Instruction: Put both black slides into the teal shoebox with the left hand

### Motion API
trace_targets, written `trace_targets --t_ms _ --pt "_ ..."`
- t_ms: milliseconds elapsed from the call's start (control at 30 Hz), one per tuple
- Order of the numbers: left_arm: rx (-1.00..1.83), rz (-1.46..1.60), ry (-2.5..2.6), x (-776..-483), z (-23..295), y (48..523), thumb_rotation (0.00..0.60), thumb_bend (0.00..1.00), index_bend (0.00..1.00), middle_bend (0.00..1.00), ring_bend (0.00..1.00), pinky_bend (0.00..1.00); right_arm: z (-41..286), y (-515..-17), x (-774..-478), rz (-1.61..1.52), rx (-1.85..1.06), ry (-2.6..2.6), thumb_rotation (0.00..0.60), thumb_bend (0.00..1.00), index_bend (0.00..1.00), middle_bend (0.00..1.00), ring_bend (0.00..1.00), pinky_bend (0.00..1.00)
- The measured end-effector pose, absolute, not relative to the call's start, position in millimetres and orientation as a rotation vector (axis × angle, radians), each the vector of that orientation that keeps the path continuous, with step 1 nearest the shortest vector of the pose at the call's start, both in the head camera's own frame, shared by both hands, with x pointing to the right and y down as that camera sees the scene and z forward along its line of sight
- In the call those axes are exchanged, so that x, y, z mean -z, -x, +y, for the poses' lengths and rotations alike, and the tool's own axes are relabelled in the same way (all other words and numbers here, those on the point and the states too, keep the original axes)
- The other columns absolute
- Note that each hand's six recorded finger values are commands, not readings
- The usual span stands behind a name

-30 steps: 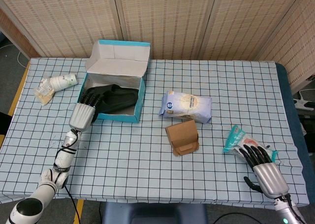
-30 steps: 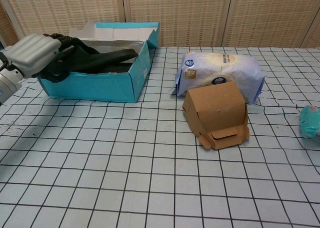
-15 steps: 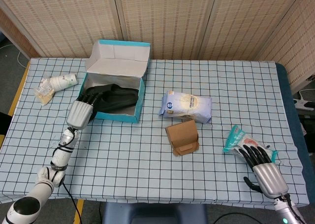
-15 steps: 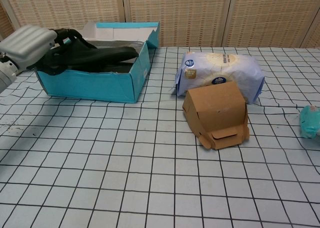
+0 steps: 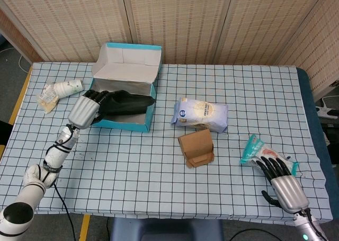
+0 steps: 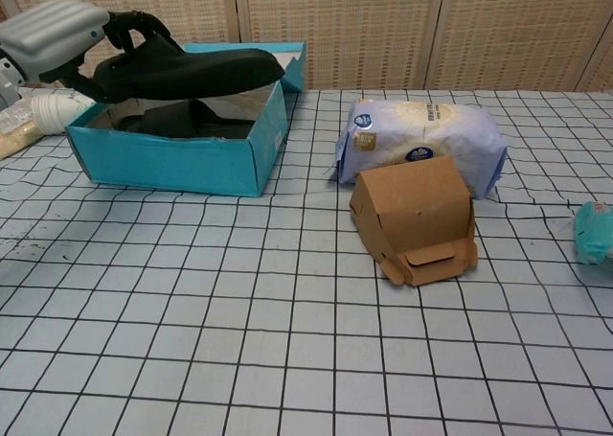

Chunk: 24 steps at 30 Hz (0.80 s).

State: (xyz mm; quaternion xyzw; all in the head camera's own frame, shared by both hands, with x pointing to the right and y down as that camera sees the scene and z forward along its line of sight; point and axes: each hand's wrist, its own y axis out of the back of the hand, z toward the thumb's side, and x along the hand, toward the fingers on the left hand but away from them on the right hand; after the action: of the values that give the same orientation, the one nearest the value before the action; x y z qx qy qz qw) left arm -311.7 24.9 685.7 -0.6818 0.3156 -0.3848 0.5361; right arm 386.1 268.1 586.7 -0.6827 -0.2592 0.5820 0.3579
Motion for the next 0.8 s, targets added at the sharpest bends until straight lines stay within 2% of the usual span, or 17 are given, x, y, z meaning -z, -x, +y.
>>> trace_targets --t_ms 500,800 --pt "0.999 0.51 1.871 -697 -7 293 0.6 0.94 0.56 0.54 0.3 0.26 271 -384 -594 -0.643 -1.525 1.747 0.575 0.24 0.0 0.0 0.0 0.0" --pt "0.998 0.534 1.773 -677 -17 318 0.6 0.95 0.56 0.56 0.3 0.29 271 -383 -600 -0.619 -1.539 1.755 0.574 0.24 0.0 0.0 0.0 0.0"
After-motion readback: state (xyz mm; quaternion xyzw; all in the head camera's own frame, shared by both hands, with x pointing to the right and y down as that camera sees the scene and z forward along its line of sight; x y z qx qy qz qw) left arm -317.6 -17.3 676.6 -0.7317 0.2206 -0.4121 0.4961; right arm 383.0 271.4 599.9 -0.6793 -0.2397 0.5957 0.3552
